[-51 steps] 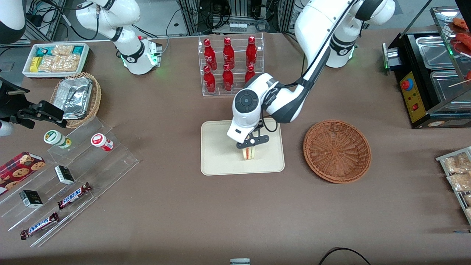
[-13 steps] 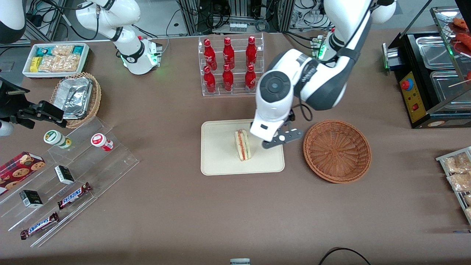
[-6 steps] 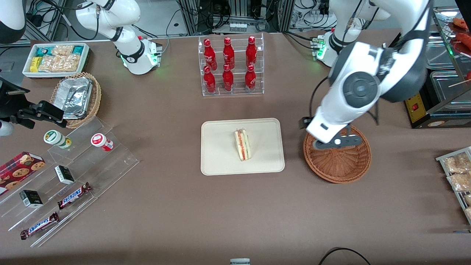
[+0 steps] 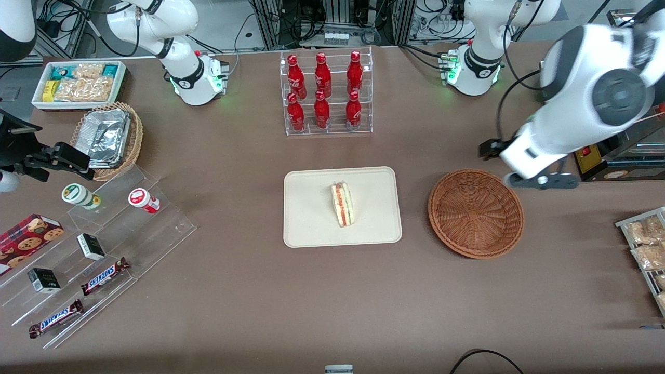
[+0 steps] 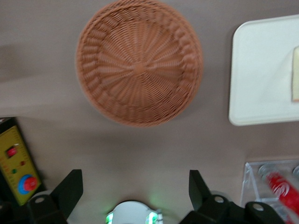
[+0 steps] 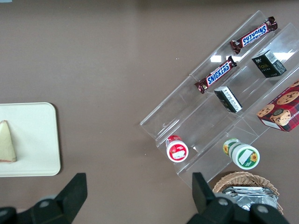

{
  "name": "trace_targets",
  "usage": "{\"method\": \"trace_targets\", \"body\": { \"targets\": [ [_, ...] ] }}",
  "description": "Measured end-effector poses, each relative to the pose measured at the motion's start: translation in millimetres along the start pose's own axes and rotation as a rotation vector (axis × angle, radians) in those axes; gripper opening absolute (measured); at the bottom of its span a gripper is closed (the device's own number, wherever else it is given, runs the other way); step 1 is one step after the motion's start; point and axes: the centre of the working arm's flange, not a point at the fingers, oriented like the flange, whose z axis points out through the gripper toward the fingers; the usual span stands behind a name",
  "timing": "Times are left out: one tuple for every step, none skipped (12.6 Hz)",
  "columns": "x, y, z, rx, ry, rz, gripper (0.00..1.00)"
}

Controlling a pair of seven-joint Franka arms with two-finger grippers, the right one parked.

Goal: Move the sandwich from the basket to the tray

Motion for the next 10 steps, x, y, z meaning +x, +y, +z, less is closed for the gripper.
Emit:
{"method": "trace_targets", "body": {
  "targets": [
    [-9,-18,-9,-0.006,-0.002,0.015,1.00],
    [-18,-32,-17,-0.011,-0.001,0.030,1.00],
    [-26,-41,-24,-0.013,0.005,0.037,1.00],
    [-32,-47,-30,-0.014,0.013,0.035,1.00],
    [-37,-52,-34,-0.014,0.020,0.030,1.00],
    [-40,-55,-38,-0.014,0.027,0.024,1.00],
    [-42,-57,-42,-0.013,0.035,0.020,1.00],
    [-44,-59,-44,-0.012,0.040,0.016,1.00],
    [-44,-62,-46,-0.008,0.044,0.011,1.00],
    [-45,-66,-47,-0.003,0.046,0.004,1.00]
  ]
}}
